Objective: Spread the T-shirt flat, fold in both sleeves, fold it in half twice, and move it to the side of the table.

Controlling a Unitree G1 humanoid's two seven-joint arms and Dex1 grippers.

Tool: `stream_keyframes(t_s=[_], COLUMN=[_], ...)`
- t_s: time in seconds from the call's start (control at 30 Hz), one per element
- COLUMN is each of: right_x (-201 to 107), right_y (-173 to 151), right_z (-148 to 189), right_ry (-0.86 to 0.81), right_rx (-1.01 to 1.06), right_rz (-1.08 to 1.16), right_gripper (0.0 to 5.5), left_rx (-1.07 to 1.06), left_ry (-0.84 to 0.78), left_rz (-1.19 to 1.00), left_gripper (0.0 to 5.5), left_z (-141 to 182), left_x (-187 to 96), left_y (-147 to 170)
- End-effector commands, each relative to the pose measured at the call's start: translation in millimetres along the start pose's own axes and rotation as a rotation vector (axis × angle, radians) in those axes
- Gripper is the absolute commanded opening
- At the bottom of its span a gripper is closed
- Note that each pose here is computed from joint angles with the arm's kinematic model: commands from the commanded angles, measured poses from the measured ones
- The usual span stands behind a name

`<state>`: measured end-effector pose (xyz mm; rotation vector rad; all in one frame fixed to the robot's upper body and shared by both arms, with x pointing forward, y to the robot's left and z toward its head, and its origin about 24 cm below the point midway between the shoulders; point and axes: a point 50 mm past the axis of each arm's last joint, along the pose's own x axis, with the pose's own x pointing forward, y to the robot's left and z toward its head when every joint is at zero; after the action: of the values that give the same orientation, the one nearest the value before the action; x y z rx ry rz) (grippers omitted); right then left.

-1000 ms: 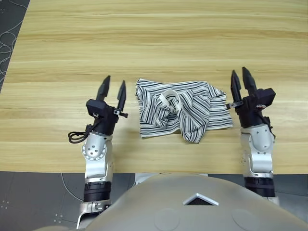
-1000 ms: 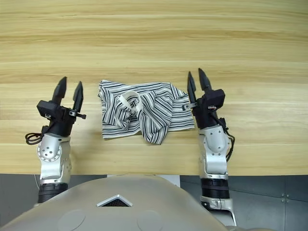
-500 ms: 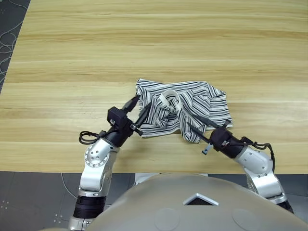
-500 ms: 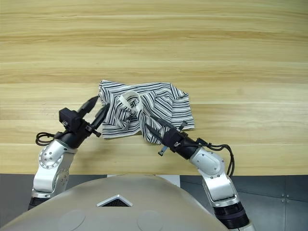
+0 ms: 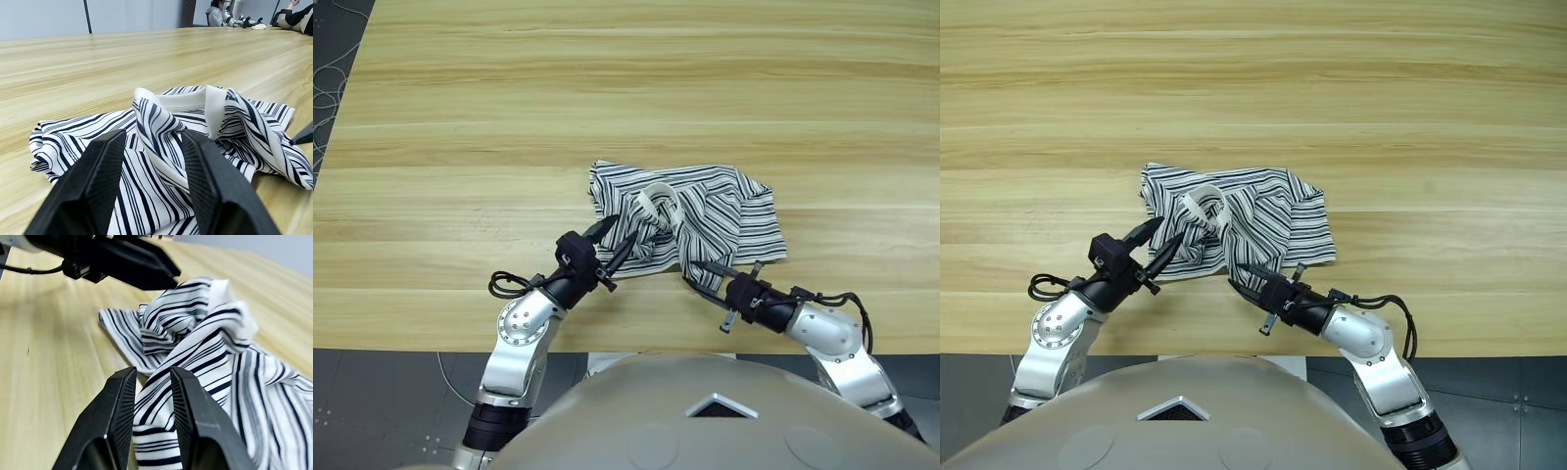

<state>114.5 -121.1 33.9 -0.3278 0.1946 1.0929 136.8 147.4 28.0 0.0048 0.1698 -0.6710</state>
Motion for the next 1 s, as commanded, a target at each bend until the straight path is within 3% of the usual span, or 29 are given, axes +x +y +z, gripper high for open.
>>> stream_keyframes(t_s=[0.03, 0.33, 0.57, 0.7, 0.93, 1.0], right_x=[0, 5, 8, 8, 9, 9], right_y=[1, 5, 5, 4, -2, -3], right_z=[-7, -17, -18, -19, -18, -19], right_ry=[0.064, 0.132, 0.143, 0.152, 0.152, 0.164], right_rx=[0.012, -0.006, -0.036, -0.041, -0.050, -0.058], right_rz=[0.020, -0.018, -0.025, -0.034, -0.056, -0.060], right_gripper=[1.25, 1.25, 1.25, 1.25, 1.25, 0.98], left_rx=[0.006, -0.002, 0.006, 0.005, -0.026, -0.032], left_ry=[0.007, 0.000, 0.094, 0.039, 0.096, 0.100], left_rz=[-0.007, -0.013, 0.017, 0.045, 0.089, 0.089], left_gripper=[2.10, 2.10, 2.10, 2.10, 2.10, 2.10], left_z=[1, -3, -18, -5, -13, -13], left_x=[2, 6, 7, 8, 11, 10], left_y=[-3, -6, -3, -2, 0, -1])
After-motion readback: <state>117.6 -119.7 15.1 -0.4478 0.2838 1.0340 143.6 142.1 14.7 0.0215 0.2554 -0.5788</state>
